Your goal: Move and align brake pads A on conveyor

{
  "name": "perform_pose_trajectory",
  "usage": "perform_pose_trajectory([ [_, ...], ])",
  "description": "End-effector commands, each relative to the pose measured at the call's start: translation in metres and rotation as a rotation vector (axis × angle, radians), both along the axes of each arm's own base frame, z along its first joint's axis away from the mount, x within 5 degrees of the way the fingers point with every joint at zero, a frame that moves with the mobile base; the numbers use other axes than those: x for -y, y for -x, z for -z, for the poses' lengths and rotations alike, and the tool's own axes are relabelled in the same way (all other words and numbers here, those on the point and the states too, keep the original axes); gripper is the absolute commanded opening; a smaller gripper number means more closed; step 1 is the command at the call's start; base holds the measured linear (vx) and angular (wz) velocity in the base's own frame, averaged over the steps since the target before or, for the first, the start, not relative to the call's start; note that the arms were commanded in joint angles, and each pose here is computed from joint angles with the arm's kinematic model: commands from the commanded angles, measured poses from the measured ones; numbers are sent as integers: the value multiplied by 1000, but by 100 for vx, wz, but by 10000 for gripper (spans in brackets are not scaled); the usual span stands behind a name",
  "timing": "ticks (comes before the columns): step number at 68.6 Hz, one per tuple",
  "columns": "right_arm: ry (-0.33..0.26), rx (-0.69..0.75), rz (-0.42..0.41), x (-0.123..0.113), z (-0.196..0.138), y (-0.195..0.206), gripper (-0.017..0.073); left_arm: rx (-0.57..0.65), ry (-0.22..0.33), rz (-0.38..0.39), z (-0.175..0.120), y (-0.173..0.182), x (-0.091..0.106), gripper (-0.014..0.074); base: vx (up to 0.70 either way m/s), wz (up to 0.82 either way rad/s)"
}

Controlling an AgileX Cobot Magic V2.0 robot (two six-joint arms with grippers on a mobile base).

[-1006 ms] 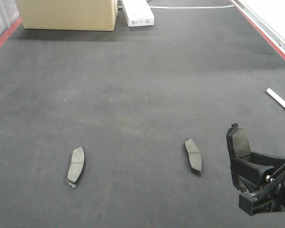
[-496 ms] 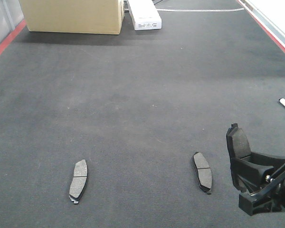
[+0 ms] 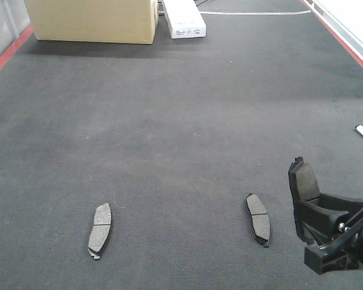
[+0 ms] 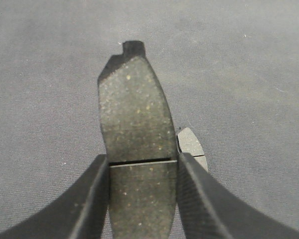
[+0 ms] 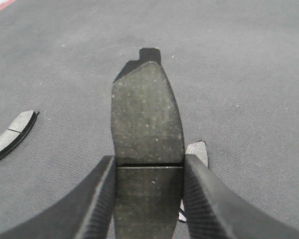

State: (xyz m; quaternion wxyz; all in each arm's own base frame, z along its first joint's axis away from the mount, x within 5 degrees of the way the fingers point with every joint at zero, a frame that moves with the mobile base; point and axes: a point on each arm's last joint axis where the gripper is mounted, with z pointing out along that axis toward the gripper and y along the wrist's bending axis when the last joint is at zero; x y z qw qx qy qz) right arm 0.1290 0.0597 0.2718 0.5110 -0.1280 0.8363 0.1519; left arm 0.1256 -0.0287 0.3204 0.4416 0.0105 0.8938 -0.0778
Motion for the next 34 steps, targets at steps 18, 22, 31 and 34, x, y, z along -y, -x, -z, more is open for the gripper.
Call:
perform_pose_trajectory([
  [18,-42,120,5,-1,-19,-4,29,109,24,16,-15,-3,2,93,0,0],
  [22,-42,120,5,-1,-19,-4,29,115,26,16,-16,-4,2,93,0,0],
  [31,-42,120,5,-1,-19,-4,29,125,29,18,-17,-4,3,93,0,0],
  [34,-42,120,5,-1,-19,-4,29,128,29,18,-17,-4,3,93,0,0],
])
